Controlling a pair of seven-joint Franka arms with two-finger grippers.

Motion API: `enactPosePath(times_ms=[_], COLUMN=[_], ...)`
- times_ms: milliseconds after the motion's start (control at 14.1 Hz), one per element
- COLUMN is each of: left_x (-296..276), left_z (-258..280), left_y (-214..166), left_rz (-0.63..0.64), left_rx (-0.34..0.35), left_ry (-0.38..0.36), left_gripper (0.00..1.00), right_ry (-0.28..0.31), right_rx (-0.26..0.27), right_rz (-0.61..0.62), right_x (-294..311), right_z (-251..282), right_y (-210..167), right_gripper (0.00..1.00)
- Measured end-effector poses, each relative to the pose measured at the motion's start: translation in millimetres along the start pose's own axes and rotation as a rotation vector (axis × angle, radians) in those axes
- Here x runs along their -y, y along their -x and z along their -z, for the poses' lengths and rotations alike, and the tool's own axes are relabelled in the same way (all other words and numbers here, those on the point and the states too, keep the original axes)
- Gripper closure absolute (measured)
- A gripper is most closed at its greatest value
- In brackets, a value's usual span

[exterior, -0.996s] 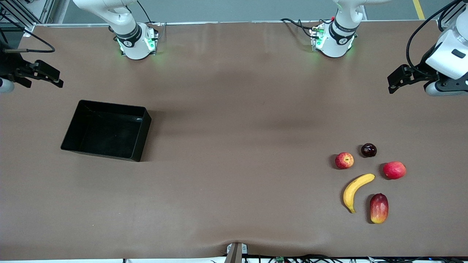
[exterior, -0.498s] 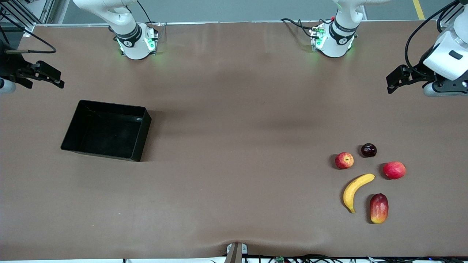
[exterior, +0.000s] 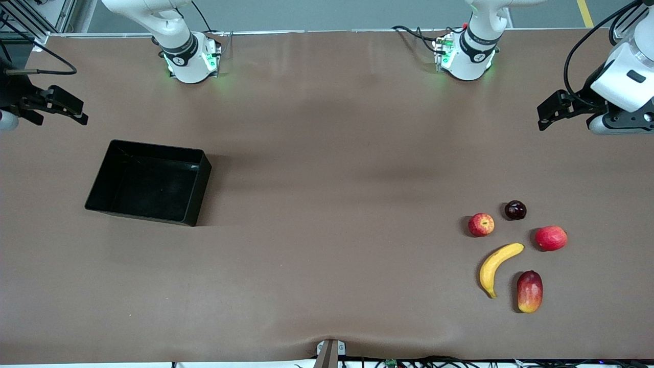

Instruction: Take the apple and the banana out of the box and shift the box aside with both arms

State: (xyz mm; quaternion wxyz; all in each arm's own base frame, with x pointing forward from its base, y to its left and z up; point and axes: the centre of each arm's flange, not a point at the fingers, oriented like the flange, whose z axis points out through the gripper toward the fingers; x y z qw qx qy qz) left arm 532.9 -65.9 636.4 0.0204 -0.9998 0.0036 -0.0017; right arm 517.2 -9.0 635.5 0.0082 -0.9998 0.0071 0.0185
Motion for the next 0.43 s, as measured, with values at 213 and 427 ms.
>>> enactPosePath(times_ms=[213, 427], left_x=[0.3, 0.3], left_z=[0.4, 1.9], left_y=[-0.1, -0.2], left_rz=[0.001, 0.001], left_rx=[-0.001, -0.005], left_ry=[0.0, 0.001], left_gripper=[0.0, 0.0], right_ry=[0.0, 0.0], right_rx=[-0.001, -0.001], right_rz=[0.0, 0.0], right_x=[-0.1, -0.1], right_z=[0.2, 0.2], right_y=[0.0, 0.0], right_gripper=[0.0, 0.0])
